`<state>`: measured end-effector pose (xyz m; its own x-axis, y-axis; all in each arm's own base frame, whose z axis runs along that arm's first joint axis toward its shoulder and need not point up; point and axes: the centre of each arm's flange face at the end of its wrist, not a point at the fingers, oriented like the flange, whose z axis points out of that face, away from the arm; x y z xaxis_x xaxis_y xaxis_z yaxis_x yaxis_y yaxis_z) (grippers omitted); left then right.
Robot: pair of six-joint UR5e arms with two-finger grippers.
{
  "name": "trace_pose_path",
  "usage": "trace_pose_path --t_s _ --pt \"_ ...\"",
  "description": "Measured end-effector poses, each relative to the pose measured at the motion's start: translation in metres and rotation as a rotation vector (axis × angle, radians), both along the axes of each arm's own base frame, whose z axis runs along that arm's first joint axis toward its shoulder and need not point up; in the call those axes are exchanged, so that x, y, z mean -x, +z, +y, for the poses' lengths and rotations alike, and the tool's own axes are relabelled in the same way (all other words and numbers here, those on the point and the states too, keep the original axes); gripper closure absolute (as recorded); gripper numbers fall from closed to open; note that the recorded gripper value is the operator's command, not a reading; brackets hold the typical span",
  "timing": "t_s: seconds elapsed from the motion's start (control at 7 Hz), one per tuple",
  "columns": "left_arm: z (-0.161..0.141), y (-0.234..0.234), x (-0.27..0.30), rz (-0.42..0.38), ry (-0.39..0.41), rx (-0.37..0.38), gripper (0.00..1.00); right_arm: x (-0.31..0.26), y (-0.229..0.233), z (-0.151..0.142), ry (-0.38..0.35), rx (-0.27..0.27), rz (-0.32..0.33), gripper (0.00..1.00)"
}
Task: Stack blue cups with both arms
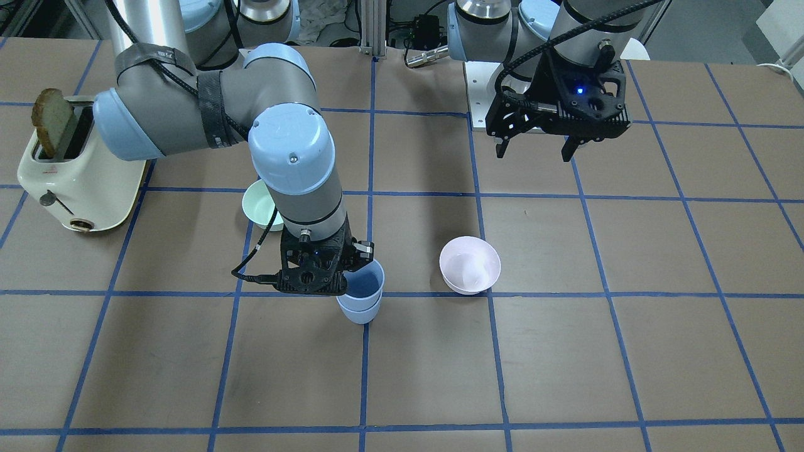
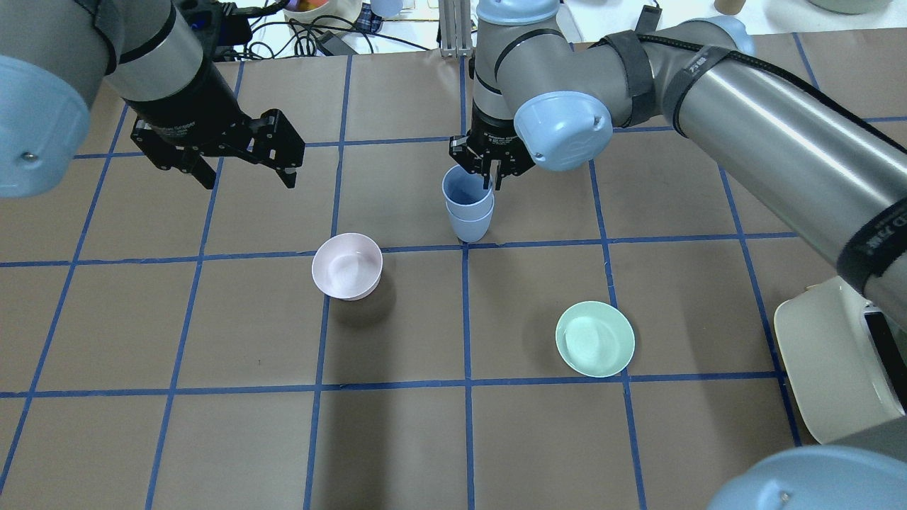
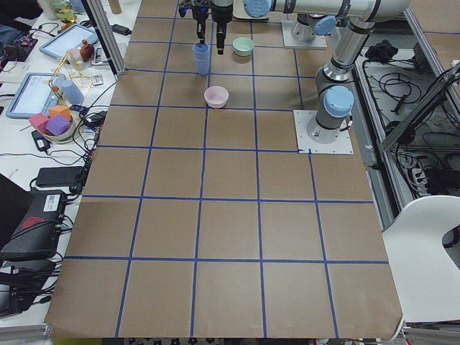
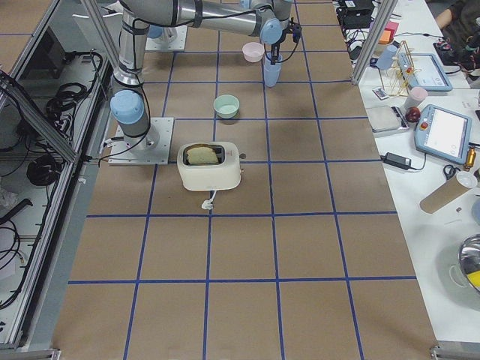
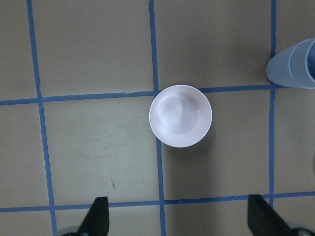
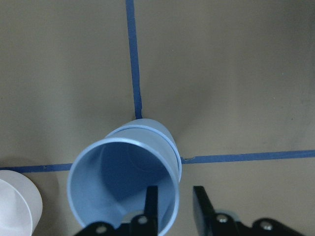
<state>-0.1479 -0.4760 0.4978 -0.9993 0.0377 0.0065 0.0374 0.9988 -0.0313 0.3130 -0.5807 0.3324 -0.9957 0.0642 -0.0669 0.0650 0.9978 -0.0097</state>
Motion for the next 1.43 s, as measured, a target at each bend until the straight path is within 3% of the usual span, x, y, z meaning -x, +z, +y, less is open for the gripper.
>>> trace_pose_path --t_s 0.29,0.43,0.71,1.0,1.43 --pt "0.0 0.0 0.0 0.0 0.0 0.0 0.0 0.018 0.029 -0.018 -0.02 0.045 0.001 0.24" --pt "0.0 -0.001 0.0 0.001 0.001 -0.002 0.0 0.045 0.05 -0.033 -0.044 0.049 0.007 0.1" --pt "-0.001 -0.002 0.0 0.003 0.005 -0.004 0.0 0.135 0.111 -0.046 -0.036 0.057 0.029 0.0" --pt "-0.001 -0.002 0.0 0.003 0.006 -0.005 0.0 0.2 0.173 -0.01 0.049 0.042 0.054 0.0" --pt "-0.001 -0.002 0.0 0.004 0.006 -0.005 0.0 0.216 0.195 0.018 0.094 0.031 0.051 0.0"
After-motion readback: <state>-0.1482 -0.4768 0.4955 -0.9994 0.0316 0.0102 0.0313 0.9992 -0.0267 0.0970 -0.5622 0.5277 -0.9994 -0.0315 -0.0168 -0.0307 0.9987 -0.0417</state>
